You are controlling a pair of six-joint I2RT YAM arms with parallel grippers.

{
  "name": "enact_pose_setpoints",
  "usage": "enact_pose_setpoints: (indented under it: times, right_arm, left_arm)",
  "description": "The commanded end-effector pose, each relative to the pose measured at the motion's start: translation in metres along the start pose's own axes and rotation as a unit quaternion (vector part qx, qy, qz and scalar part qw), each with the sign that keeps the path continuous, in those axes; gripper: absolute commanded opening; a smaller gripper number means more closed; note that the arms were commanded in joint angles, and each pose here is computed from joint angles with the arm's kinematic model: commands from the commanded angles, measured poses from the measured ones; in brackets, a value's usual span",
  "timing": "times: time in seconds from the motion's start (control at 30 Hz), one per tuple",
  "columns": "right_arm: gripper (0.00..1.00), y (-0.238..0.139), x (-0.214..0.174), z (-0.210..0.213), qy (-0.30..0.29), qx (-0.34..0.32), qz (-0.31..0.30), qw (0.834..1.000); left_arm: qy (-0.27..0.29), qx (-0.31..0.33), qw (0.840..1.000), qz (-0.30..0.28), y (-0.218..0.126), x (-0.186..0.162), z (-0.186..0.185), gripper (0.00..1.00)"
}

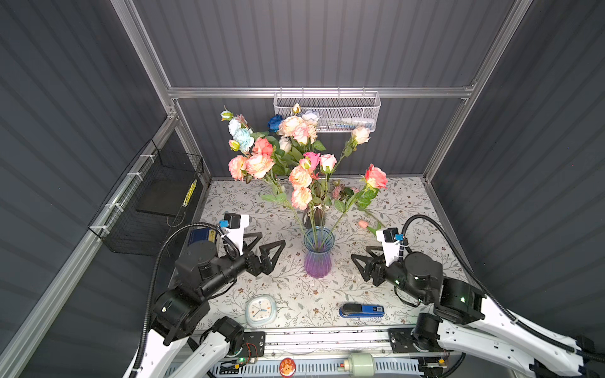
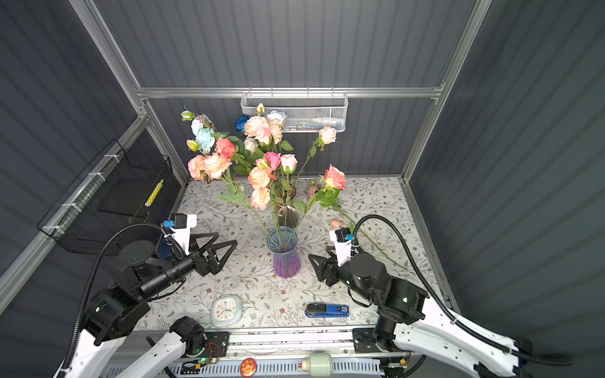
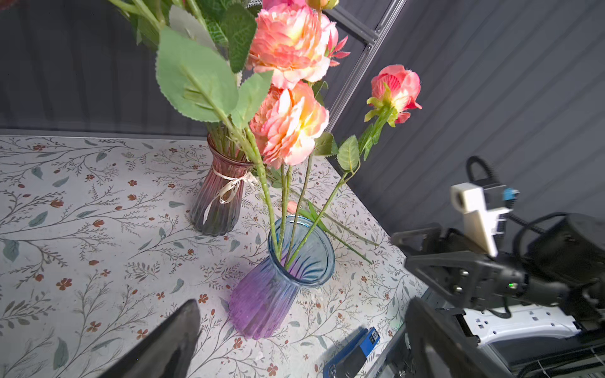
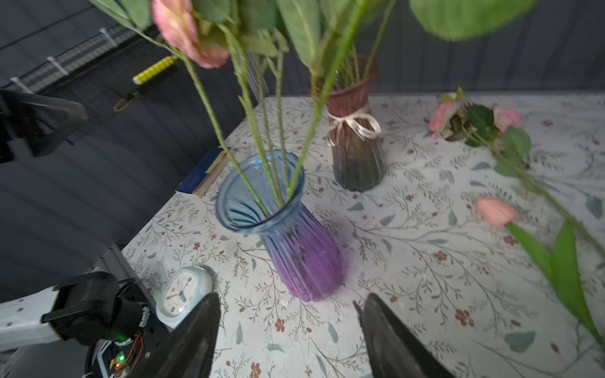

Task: Arrange the flowers into the vase
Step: 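Open the left gripper and withdraw while the right gripper reaches the loose stems, then grasp a pink rose spray stem among the loose stems with the right gripper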

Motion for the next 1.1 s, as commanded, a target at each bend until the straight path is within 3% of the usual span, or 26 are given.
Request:
enact_pose_setpoints:
  times: [0.0, 0.2, 0.5, 0.73, 1.07]
  right_arm:
    - [0.70, 0.020, -0.024, -0.020, 0.068, -0.008, 0.048, 0.997]
    - [0.68, 0.059, -0.049, -0.072, 0.142, -0.085, 0.106, 0.981]
    - [0.64, 0.109, -0.045, -0.177, 0.229, -0.227, 0.142, 0.936]
    - [0.68, 0.153, -0.019, -0.227, 0.182, -0.298, 0.206, 0.914]
    - [0.69, 0.203, 0.001, -0.260, 0.134, -0.308, 0.291, 0.896]
  left_arm:
    - [-0.017, -0.014, 0.999, -0.026, 0.001, -0.003, 0.002, 1.00]
    - [-0.037, -0.011, 0.999, -0.037, -0.004, -0.014, 0.009, 1.00]
    - [-0.057, -0.035, 0.997, -0.029, -0.003, -0.024, 0.012, 1.00]
    - [-0.068, -0.047, 0.996, -0.021, -0.004, -0.030, 0.013, 1.00]
    - [-0.070, -0.035, 0.997, -0.013, -0.003, -0.034, 0.017, 1.00]
Point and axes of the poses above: each gripper's point midway between its finger pads, its own y axis out along the fingers, its own z axis along the line the jaws close on, x = y × z, the point moved 10 cm from there along -y, back along the fingers, and after that the axes turned 8 degrees about -y, right-handed, at the moved point
